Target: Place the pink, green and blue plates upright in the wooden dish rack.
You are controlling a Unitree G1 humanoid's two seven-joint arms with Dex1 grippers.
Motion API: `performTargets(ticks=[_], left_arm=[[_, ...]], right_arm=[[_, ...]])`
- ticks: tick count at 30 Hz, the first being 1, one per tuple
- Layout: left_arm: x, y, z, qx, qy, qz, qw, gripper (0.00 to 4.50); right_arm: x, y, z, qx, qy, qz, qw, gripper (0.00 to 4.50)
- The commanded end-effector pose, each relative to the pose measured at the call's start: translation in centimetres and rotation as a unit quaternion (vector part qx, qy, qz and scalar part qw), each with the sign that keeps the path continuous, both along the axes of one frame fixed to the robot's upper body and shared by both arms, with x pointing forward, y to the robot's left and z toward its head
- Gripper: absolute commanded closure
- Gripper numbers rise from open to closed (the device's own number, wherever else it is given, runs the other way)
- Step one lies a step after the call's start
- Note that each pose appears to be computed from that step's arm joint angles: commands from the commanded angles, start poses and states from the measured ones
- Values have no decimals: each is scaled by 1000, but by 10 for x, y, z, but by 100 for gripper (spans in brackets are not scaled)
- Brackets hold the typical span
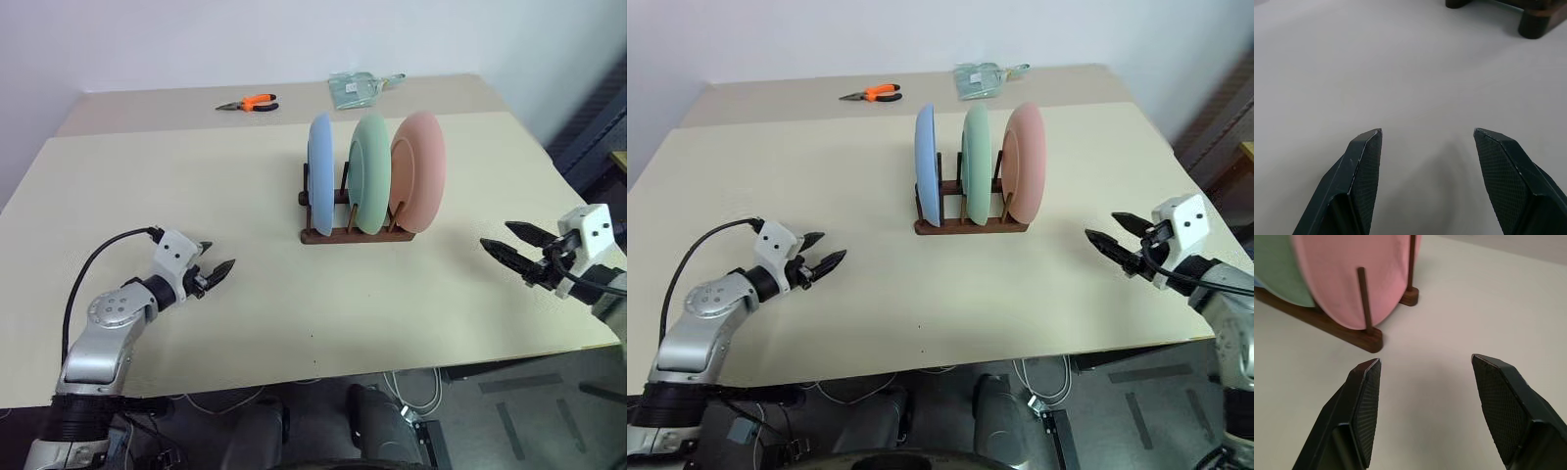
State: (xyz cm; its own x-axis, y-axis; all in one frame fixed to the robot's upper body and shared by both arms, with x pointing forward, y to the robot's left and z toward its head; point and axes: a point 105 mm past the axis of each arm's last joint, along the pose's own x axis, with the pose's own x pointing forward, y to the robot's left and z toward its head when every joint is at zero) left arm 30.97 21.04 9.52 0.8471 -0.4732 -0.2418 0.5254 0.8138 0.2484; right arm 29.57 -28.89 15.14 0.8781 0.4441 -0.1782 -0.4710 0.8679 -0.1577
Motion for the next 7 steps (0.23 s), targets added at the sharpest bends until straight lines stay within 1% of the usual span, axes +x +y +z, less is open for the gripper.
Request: performTargets(ticks=[1,3,7], left_arm=[[-4,-3,8,3,-16,-5,1000,144],[-4,-4,7,2,-15,-5,1000,144],[0,-5,10,-1,-20,-3,1000,144]], right_arm=[[4,3,0,-16,-16,14,1000,152],[6,7,-3,-20,-15,21,999,152],[12,12,0,-14,-21,29,999,152]])
